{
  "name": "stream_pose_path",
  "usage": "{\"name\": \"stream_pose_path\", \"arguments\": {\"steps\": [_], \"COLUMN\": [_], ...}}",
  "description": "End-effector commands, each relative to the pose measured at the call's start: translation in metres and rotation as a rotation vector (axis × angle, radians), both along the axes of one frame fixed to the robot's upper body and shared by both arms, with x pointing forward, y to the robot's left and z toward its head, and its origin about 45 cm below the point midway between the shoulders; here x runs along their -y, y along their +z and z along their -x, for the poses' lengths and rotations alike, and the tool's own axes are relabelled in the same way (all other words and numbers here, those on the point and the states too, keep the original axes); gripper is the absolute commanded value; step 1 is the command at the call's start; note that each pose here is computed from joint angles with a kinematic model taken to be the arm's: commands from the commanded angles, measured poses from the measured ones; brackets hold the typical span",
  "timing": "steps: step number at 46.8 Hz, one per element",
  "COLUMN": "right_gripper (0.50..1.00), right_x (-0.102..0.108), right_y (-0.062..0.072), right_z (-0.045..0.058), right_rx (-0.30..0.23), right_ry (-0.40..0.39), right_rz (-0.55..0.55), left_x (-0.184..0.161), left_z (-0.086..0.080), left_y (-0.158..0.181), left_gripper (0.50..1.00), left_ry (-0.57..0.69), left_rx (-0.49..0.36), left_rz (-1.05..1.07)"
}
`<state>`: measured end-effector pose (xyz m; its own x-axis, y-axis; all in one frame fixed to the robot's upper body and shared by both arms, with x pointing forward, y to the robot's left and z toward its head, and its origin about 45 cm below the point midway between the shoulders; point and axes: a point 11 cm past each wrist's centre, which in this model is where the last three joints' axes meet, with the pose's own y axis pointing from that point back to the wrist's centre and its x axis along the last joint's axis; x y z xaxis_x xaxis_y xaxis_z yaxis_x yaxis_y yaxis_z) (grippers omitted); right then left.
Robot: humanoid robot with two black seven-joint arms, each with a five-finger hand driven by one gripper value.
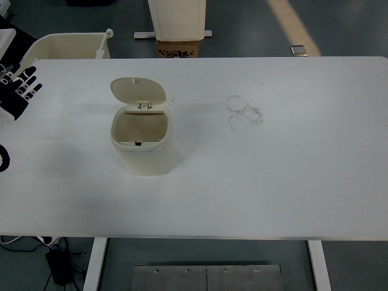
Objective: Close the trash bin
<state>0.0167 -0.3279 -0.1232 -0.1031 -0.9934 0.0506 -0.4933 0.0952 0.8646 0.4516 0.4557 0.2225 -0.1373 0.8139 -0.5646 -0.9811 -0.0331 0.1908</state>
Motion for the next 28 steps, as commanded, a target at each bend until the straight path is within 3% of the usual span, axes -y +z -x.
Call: {"name": "stream_pose_path", "arguments": {"steps": [1,10,18,28], "right_gripper": [0.991,0.991,0.991,0.991], "right_x": [0.000,0.000,0.000,0.000], "right_y": [0.000,0.000,0.000,0.000], "right_z": [0.000,0.000,-0.001,-0.002], "right_rx": [0.000,0.000,0.002,0.003], "right_ry": [0.000,0.000,0.000,0.001], "right_rz": [0.000,0.000,0.000,0.000], "left_x": [-0.001,0.014,0.051,0.098], "left_z": [-0.008,-0.025,-0.024,-0.024], "left_y": [0.017,0.074,0.107,0.116], "left_gripper": [1.000,1.000,1.000,1.000], "left_ry": [-0.001,-0.049,-0.161,-0.369], "left_rx": [0.008,0.071,0.084,0.002], "left_rz": [-0.011,-0.059,-0.128,-0.329]}}
